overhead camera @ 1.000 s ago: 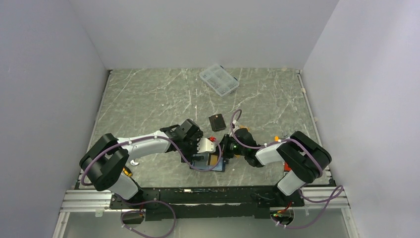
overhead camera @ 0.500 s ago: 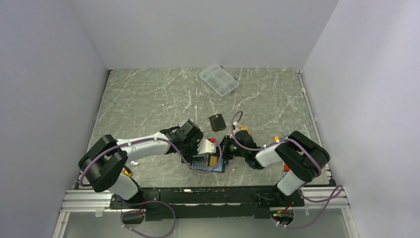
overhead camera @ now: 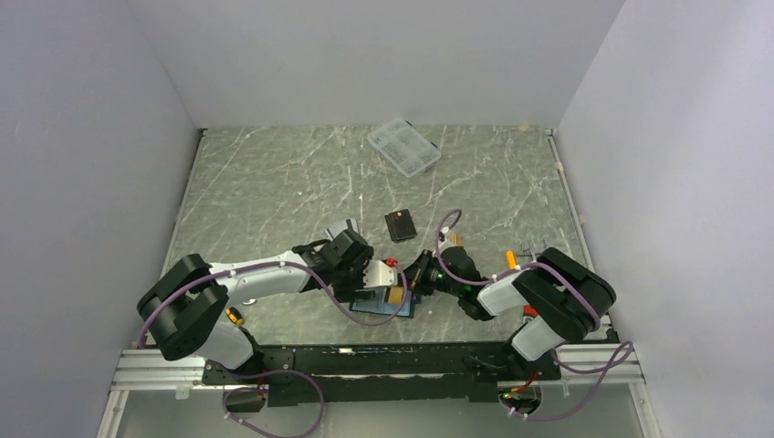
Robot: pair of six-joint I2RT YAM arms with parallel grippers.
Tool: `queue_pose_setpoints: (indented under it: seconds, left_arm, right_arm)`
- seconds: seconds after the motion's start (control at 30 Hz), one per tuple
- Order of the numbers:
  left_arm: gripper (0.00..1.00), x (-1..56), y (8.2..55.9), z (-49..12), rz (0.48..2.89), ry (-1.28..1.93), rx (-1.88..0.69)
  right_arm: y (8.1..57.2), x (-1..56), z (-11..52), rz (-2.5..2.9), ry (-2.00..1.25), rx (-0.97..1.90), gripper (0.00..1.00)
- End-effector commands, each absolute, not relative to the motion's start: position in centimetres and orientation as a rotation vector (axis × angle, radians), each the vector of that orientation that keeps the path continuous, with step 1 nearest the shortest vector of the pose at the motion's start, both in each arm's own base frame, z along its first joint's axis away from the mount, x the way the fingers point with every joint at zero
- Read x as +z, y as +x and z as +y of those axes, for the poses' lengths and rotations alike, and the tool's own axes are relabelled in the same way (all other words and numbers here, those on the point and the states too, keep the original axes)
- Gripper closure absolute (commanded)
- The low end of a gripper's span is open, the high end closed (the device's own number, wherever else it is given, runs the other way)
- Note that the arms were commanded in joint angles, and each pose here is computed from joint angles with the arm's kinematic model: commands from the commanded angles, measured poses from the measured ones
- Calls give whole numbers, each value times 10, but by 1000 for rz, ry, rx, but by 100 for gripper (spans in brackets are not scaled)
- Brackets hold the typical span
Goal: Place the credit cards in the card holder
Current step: Insert the credit card into the card holder.
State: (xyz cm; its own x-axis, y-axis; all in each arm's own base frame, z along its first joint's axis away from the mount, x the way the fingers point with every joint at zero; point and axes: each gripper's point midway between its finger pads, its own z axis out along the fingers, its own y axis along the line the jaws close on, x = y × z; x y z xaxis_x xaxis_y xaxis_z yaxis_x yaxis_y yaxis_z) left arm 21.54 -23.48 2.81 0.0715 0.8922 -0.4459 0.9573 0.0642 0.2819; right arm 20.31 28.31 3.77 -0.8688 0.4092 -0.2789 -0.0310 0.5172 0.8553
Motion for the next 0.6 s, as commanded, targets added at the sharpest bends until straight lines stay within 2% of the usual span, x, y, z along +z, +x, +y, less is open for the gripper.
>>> queue_pose_setpoints:
  seconds: [0.0, 0.57]
  left_arm:
    - [22, 0, 179, -209, 1948, 1949, -195]
    - [25, -6, 162, -204, 1944, 1990, -211]
  right_arm:
    - [211, 56, 293, 2202, 315, 1397, 100]
    - [195, 41, 307, 2234, 301, 1432, 100]
